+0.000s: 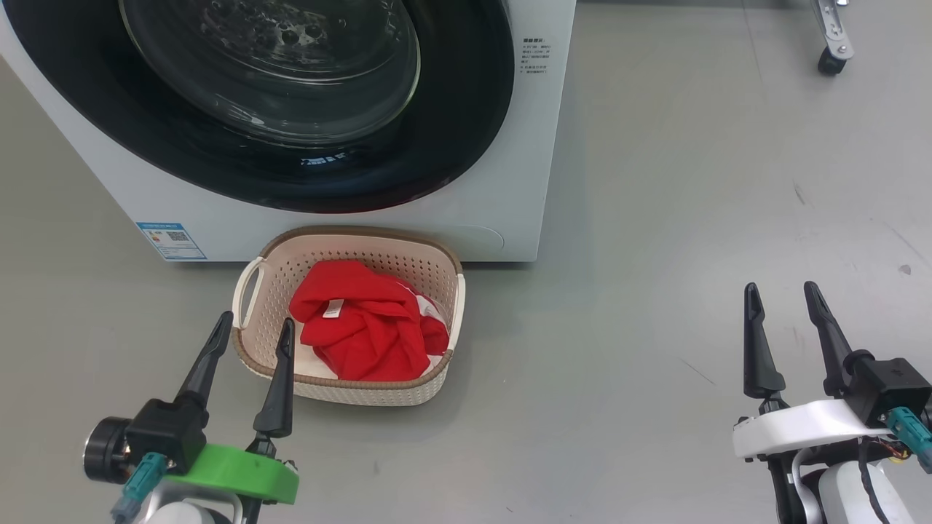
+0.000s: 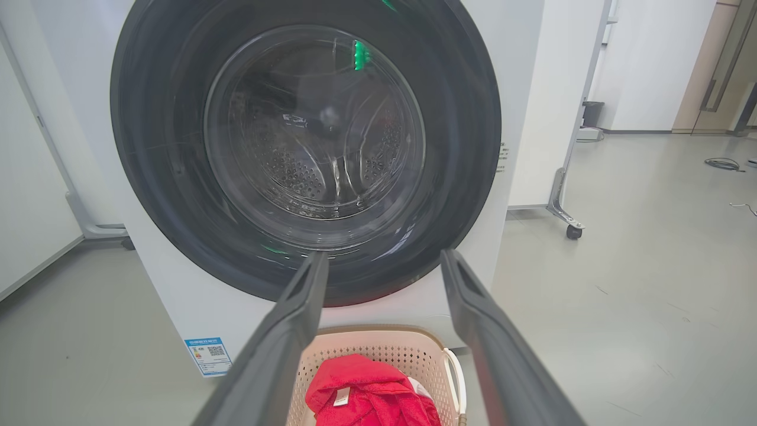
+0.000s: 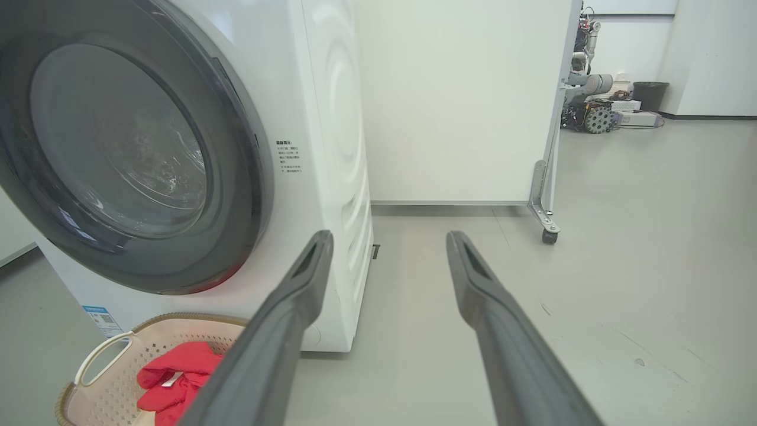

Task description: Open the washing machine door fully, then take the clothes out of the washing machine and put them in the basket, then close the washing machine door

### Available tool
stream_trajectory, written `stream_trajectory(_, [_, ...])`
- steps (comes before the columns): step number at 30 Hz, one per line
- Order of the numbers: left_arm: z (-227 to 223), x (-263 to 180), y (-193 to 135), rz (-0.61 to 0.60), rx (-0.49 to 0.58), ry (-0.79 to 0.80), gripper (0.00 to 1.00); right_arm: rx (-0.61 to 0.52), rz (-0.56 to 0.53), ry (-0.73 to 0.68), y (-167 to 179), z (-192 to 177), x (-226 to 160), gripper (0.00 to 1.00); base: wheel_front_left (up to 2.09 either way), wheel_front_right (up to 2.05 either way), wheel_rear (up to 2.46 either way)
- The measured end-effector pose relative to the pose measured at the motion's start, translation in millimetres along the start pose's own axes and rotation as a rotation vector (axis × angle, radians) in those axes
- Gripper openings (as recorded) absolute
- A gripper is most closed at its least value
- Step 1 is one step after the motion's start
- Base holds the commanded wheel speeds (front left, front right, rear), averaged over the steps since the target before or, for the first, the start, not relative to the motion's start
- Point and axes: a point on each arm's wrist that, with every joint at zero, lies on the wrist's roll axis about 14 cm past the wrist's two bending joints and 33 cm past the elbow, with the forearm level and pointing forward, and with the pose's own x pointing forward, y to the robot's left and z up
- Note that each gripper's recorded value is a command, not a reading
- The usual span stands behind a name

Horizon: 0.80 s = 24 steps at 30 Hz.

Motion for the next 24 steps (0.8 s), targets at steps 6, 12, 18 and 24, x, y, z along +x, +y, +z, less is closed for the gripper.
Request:
stream_trajectory(6, [-2.2,0.0,-1.9,-0.005,-0.002,0.006,1.0,0.001,-0.002,-0.007,-0.3,2.0,0.6,1.0,0.0,0.0,0.0])
stream_trajectory(12, [-2.1,0.1,-2.5,-0.004,-0.016,0.005,1.0,0.004,-0.005,-0.001,-0.6,0.1,-2.0,1.0,0.0,0.0,0.0])
stream_trajectory(18, [-5.3,-0.8,-5.2,-0.008,-0.04,0.014,1.0,0.003,-0.008,-0.002,-0.8,0.4,-3.2,1.0,0.0,0.0,0.0])
stream_trajectory(24, [-4.8,-1.6,-1.5,0.009,-0.071,0.01,1.0,0.003,-0.009,-0.004,-1.1,1.3,-4.1,1.0,0.0,0.0,0.0])
